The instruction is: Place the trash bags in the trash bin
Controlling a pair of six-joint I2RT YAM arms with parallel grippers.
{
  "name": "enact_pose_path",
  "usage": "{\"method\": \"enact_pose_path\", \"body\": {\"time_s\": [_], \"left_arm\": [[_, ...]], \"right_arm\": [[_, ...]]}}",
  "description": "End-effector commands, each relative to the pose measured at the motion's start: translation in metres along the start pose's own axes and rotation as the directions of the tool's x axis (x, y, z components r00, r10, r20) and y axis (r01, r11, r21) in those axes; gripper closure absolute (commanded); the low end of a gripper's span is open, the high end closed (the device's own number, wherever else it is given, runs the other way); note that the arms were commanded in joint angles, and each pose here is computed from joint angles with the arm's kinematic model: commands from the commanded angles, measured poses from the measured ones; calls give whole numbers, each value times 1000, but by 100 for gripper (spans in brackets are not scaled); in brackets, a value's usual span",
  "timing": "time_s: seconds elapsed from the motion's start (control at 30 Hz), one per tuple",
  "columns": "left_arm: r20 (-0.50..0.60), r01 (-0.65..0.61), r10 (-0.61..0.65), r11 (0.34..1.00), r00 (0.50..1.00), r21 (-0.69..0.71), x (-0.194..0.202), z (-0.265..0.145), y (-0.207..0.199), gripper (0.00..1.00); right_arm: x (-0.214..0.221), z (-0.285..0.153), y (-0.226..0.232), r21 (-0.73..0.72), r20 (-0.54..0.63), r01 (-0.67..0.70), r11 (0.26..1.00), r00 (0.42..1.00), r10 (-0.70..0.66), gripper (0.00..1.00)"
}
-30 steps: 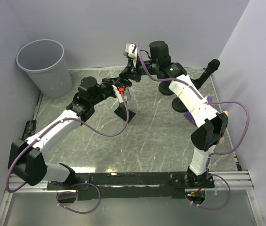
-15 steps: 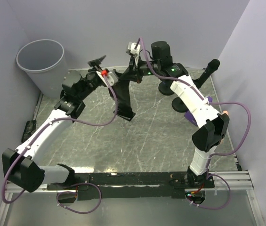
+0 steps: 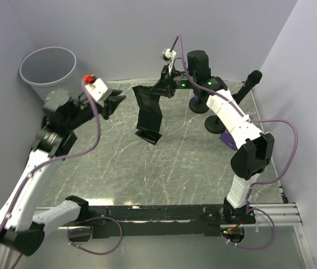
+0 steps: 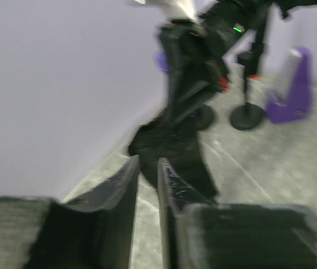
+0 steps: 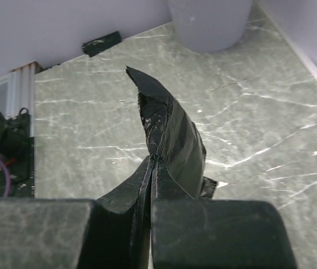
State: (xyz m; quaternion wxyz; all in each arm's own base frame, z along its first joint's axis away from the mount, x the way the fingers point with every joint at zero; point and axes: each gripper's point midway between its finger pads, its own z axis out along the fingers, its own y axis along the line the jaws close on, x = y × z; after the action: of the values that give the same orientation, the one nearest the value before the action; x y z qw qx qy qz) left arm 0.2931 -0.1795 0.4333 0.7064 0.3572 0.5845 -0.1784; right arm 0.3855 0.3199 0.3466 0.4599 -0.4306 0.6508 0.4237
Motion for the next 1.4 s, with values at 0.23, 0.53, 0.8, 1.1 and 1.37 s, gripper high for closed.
{"method": "enact_pose_path", "body": {"time_s": [0.23, 0.53, 0.8, 1.1, 1.37], "left_arm": [[-145, 327, -295, 893, 944, 311, 50, 71, -40, 66], [-117, 337, -317, 884, 941, 323, 47, 72, -42, 45], [-125, 338, -314, 868, 941, 363, 50, 74, -48, 48], [-118, 306, -283, 864, 952, 399, 51, 77, -50, 73], [-121, 273, -245, 869, 962, 412, 52, 76, -49, 96]], "right_arm": [[-35, -23, 60, -167, 105, 108, 980, 990, -92, 100], [-23, -20, 75, -181, 75, 181, 967, 983, -170, 100], [-24, -13, 84, -196, 71, 252, 948, 968, -243, 100], [-23, -13, 84, -187, 65, 271, 944, 963, -263, 100], [-20, -15, 83, -179, 49, 282, 943, 959, -278, 99]]}}
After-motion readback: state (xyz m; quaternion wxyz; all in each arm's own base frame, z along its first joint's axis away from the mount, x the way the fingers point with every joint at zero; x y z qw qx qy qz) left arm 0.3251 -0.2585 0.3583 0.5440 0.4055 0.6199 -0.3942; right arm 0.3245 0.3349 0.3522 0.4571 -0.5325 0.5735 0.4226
